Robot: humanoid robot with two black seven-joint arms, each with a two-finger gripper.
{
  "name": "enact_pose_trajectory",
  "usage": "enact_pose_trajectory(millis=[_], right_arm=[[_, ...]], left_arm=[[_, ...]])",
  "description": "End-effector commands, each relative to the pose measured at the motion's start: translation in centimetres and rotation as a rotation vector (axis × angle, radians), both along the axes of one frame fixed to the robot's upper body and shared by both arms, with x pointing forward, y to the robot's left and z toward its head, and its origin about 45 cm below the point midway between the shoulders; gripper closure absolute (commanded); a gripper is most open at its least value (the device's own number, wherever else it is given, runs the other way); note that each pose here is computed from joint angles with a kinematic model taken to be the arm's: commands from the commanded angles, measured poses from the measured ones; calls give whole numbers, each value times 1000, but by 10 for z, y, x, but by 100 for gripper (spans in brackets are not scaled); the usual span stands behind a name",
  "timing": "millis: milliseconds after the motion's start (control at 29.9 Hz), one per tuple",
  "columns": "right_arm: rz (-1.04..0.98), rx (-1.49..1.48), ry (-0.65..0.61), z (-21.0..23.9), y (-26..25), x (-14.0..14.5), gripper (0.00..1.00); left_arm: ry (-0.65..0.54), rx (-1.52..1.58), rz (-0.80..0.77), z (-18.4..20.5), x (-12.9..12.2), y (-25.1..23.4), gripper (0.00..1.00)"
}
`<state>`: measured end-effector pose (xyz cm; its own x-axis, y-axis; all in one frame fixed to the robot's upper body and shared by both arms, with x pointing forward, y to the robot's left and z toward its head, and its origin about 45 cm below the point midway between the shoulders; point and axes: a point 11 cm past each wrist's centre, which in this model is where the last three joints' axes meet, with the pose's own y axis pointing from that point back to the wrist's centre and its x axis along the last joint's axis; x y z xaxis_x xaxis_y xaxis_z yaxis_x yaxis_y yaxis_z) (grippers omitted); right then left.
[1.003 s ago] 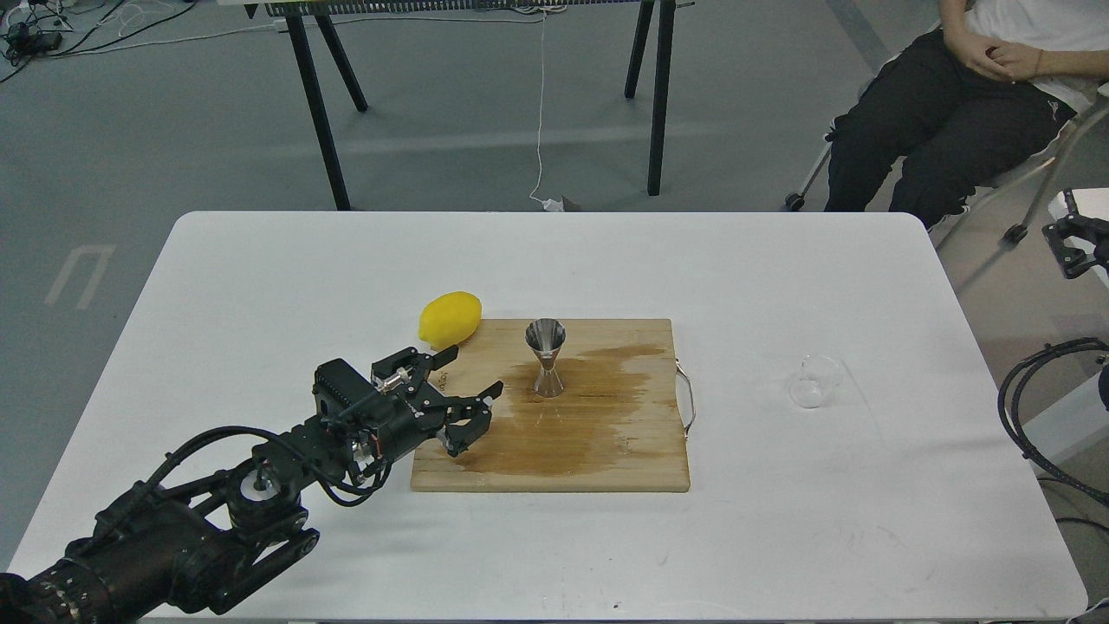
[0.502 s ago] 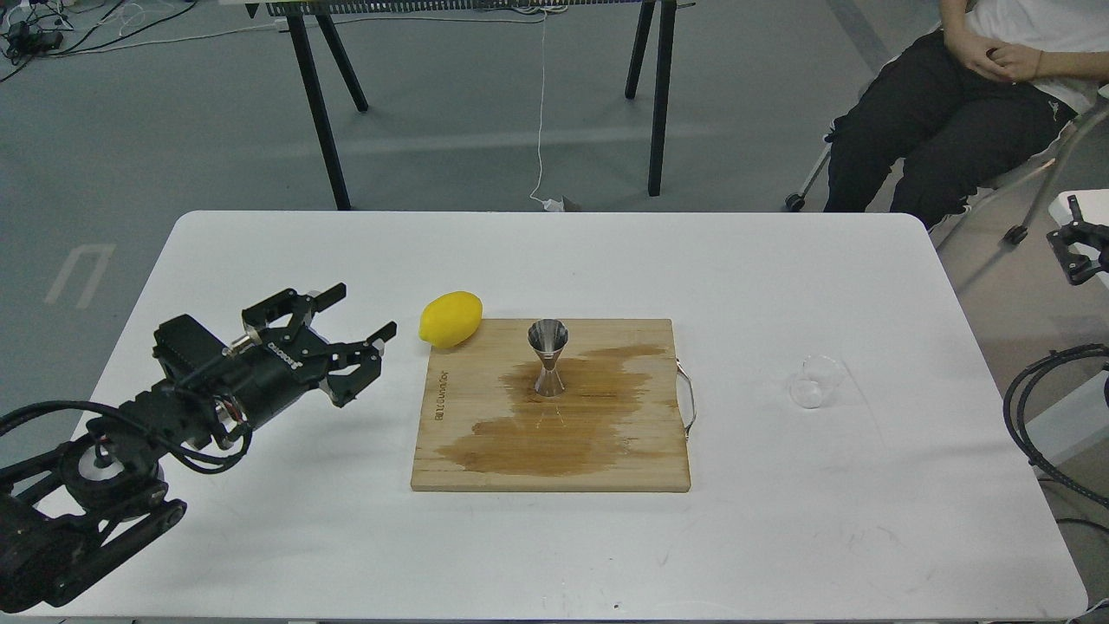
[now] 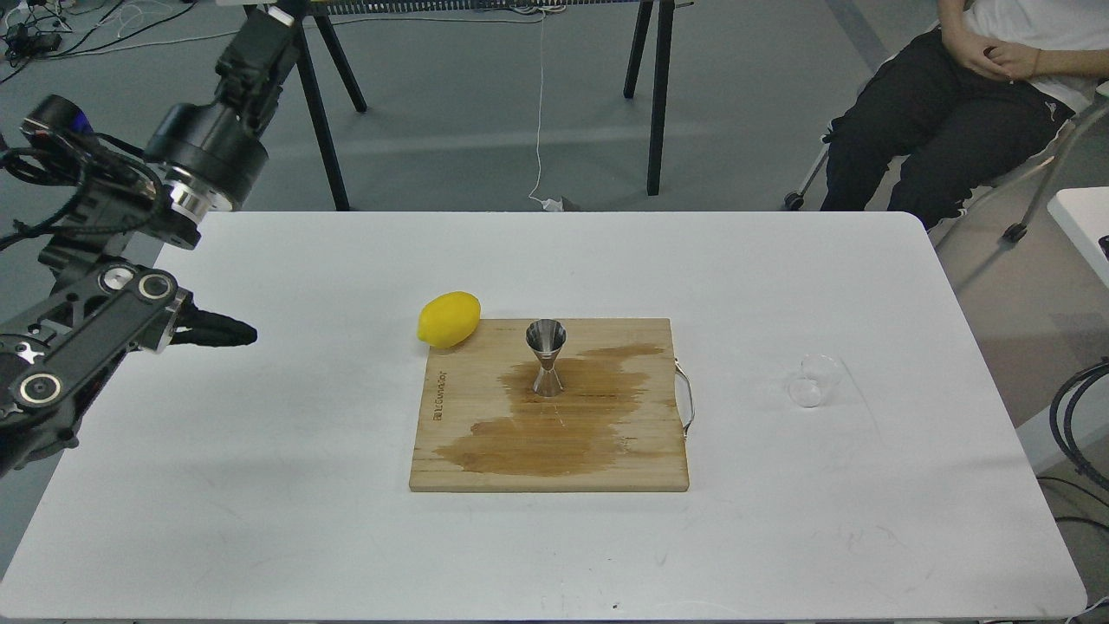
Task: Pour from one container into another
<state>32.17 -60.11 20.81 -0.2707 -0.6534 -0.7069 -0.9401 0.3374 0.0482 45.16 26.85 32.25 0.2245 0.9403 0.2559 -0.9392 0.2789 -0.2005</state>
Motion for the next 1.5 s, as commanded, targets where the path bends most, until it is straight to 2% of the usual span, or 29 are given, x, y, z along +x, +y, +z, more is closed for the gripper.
enact_pose_trajectory(millis=[0,134,368,568,836,1037,1304,1471], right_arm=[[4,105,1,-15,5,-9,0],[74,306,-74,-25,36,-21,0],[273,450,-60,-39,115,-52,0],[335,610,-80,-49,165,-68,1],[339,680,80,-95,208,-76,0],[280,754,258,-128,239,-72,0],[213,753,353,-144,236,-70,0],[179,754,366,-153,231,-67,1]], left_arm=[[106,-374,29,-2,16,11,1],[189,-645,67,-19,27,28,0],[235,-828,11,-27,35,23,0],[243,-895,9,-28,36,22,0],[241,-896,17,-29,35,24,0],[243,-894,22,-31,35,26,0],[241,-885,25,-30,34,28,0],[242,-884,32,-33,34,29,0]])
